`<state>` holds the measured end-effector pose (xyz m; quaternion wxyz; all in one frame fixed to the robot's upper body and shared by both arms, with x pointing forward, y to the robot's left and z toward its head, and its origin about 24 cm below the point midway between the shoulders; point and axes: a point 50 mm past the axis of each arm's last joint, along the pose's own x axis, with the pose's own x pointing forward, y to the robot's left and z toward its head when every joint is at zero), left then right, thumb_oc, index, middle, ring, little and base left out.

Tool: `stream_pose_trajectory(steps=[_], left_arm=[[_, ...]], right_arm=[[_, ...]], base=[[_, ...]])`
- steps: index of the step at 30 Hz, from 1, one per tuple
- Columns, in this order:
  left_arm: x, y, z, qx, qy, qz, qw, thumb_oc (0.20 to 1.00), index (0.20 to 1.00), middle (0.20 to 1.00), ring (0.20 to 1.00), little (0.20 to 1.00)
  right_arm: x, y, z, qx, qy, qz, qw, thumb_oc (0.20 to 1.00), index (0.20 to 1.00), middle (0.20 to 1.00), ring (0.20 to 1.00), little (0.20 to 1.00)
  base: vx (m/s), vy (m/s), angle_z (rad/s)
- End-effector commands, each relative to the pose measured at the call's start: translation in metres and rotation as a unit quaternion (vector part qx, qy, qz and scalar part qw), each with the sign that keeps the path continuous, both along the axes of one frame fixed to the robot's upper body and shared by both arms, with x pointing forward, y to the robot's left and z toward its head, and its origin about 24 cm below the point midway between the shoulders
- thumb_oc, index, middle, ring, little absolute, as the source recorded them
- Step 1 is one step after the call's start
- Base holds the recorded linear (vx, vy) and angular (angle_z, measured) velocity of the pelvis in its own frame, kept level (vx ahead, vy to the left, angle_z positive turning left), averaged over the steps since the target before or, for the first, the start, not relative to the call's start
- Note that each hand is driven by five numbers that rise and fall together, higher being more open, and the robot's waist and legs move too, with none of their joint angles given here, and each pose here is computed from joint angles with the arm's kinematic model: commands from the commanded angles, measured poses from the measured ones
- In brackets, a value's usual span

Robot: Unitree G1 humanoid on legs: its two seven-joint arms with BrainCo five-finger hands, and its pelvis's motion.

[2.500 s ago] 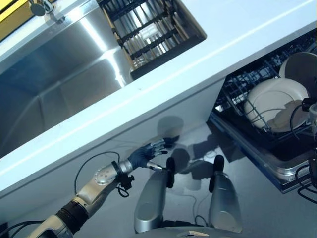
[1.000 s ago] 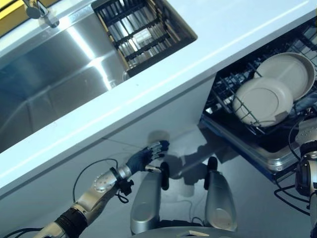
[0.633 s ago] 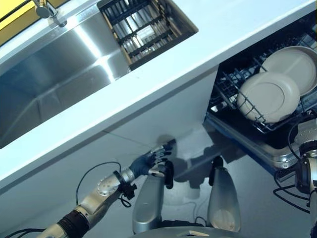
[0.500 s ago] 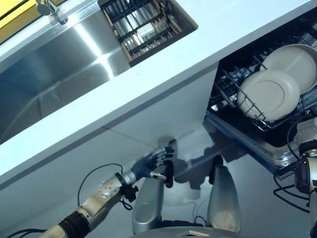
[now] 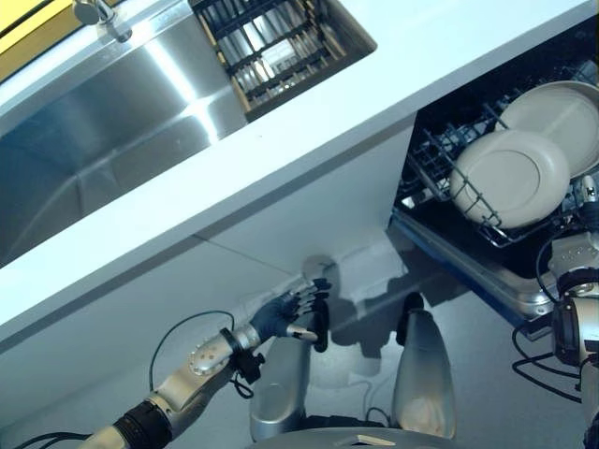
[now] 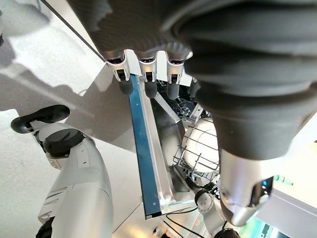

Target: Pick up plates and place into dishwasher.

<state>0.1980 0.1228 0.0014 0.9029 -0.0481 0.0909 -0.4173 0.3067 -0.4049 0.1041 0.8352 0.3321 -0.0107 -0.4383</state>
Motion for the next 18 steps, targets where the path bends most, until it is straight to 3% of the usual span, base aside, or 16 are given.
stream_pose_trajectory(steps=[1, 18], left_arm=[[-0.002, -0.009, 0.018, -0.025, -0.034, -0.02, 0.999, 1.0, 1.0, 1.0, 1.0, 1.0], [0.0, 0.001, 0.026, -0.004, -0.054, -0.005, 0.999, 1.0, 1.0, 1.0, 1.0, 1.0]], right_arm=[[0.023, 0.007, 0.042, 0.008, -0.104, 0.023, 0.994, 1.0, 1.0, 1.0, 1.0, 1.0], [0.049, 0.029, 0.089, -0.037, -0.176, 0.101, 0.978, 1.0, 1.0, 1.0, 1.0, 1.0]], base=[[-0.01, 0.001, 0.1], [0.0, -0.003, 0.06]])
